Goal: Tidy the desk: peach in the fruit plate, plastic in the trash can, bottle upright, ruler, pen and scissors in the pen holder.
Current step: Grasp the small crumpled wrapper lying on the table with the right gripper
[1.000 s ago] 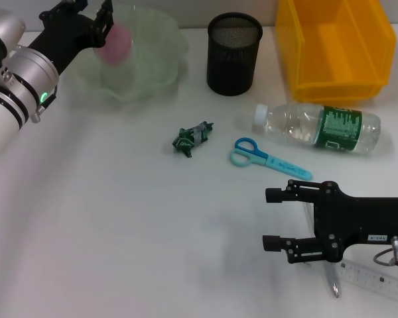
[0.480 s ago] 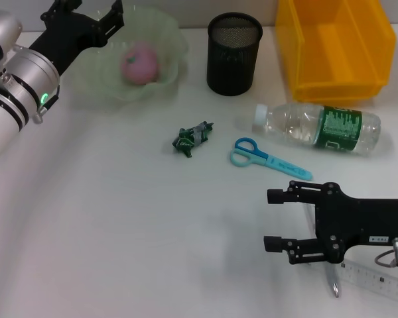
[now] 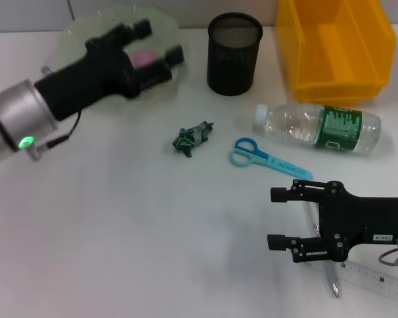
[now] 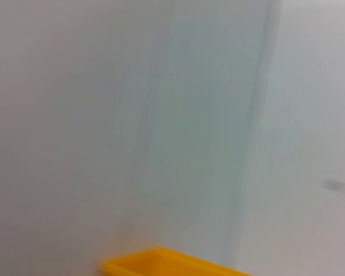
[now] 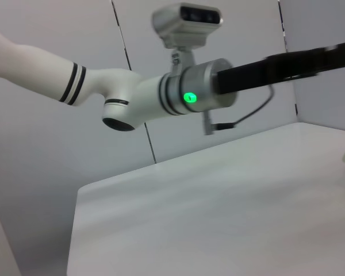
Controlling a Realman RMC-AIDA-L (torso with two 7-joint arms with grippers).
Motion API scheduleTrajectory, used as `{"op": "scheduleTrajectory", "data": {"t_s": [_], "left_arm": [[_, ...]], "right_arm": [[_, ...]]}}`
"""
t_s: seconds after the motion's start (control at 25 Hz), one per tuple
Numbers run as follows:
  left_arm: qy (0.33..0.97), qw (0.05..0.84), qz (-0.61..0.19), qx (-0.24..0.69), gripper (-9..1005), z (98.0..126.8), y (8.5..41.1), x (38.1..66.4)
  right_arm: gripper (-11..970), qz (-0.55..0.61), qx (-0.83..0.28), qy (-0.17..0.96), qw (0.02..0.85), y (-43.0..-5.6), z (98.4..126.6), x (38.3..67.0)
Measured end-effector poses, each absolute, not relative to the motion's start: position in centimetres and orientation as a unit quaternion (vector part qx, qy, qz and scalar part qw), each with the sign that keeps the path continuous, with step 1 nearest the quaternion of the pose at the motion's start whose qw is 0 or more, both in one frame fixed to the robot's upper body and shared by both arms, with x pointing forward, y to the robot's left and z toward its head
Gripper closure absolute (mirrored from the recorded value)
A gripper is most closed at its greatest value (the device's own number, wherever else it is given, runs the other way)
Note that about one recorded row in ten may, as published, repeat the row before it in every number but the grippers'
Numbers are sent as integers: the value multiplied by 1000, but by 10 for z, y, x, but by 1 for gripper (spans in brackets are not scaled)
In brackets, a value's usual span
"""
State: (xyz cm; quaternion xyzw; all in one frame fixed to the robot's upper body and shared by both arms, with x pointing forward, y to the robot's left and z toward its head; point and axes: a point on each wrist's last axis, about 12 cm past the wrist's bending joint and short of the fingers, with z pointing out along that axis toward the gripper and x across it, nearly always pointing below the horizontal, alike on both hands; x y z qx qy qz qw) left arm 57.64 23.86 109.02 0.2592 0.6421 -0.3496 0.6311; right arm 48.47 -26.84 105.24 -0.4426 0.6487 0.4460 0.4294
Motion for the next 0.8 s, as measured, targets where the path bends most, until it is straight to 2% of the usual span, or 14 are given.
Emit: {"op": "scheduleTrajectory", "data": {"t_s": [0.08,0.36,0.6,0.8], "left_arm": [[630,561,-421,332,162,1094,249,548],[619,468,-471,418,163,1082,256,513],[625,445,-479,427,163,1070,265,493],[624,450,-473,430,163,1068,266,490]], "right_arm": [[230,445,-443,649,429,-270,1053,485],[234,444,-442,652,427,-273,1053,485],[237,444,-443,654,424,-274,1055,487],[240,444,-443,654,423,-274,1055,487]]}}
